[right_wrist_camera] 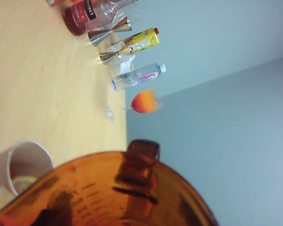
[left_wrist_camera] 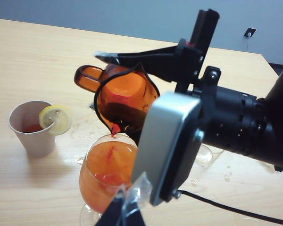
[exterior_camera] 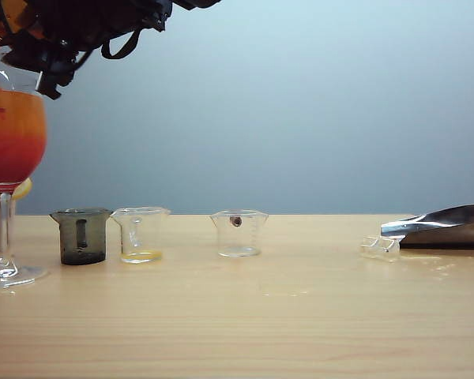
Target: Pick up the fourth measuring cup from the left, pour the grenadine inside into the goblet, and finally put the measuring cup back in its original place.
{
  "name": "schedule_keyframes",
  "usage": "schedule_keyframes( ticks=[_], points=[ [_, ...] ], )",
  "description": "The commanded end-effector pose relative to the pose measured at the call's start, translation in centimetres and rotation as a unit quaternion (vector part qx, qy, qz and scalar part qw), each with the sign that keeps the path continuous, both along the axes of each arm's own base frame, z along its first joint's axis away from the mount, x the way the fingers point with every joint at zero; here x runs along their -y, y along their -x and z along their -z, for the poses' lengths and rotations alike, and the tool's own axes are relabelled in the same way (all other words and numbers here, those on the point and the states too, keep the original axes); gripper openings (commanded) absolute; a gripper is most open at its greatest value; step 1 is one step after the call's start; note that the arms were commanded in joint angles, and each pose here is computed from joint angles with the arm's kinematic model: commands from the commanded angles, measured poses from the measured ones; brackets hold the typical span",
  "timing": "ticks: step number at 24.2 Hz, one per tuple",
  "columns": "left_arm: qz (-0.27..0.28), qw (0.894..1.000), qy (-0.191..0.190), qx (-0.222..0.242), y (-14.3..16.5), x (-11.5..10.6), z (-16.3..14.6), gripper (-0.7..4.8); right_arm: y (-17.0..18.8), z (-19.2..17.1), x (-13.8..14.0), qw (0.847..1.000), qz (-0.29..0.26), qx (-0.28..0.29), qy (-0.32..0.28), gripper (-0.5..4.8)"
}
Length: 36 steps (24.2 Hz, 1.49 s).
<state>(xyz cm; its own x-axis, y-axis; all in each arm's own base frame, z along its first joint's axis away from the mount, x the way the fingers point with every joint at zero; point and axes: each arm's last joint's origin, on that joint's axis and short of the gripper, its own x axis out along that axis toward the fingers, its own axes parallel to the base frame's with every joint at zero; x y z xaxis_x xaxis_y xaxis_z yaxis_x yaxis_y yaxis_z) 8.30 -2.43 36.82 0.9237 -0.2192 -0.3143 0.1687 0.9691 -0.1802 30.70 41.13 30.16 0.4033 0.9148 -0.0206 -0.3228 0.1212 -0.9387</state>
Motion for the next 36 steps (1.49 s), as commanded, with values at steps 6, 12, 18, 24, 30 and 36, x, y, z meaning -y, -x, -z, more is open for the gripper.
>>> schedule_keyframes(
  ticks=[6, 12, 18, 24, 30, 36],
  points=[
    [-0.002, 1.000, 0.003, 0.007, 0.0, 0.0, -0.2, -0.05, 0.0, -1.1, 0.3, 0.995, -0.001, -0.079, -0.057, -0.06],
    [-0.002, 1.000, 0.003, 0.007, 0.0, 0.0, -0.2, -0.05, -1.1, -2.2, 1.6, 0.964, -0.003, -0.227, -0.141, -0.05],
    [-0.002, 1.000, 0.003, 0.007, 0.0, 0.0, -0.2, -0.05, -2.7, -4.6, 4.6, 0.897, -0.020, -0.377, -0.230, -0.06],
    [-0.002, 1.000, 0.003, 0.007, 0.0, 0.0, -0.2, -0.05, -3.6, -6.6, 7.0, 0.879, -0.010, -0.395, -0.268, -0.06],
    [-0.002, 1.000, 0.003, 0.007, 0.0, 0.0, -0.2, -0.05, -5.2, -8.7, 10.8, 0.853, 0.018, -0.421, -0.307, -0.06],
    [-0.002, 1.000, 0.003, 0.007, 0.0, 0.0, -0.2, -0.05, -7.5, -9.0, 15.0, 0.844, 0.083, -0.427, -0.313, -0.06]
  ],
)
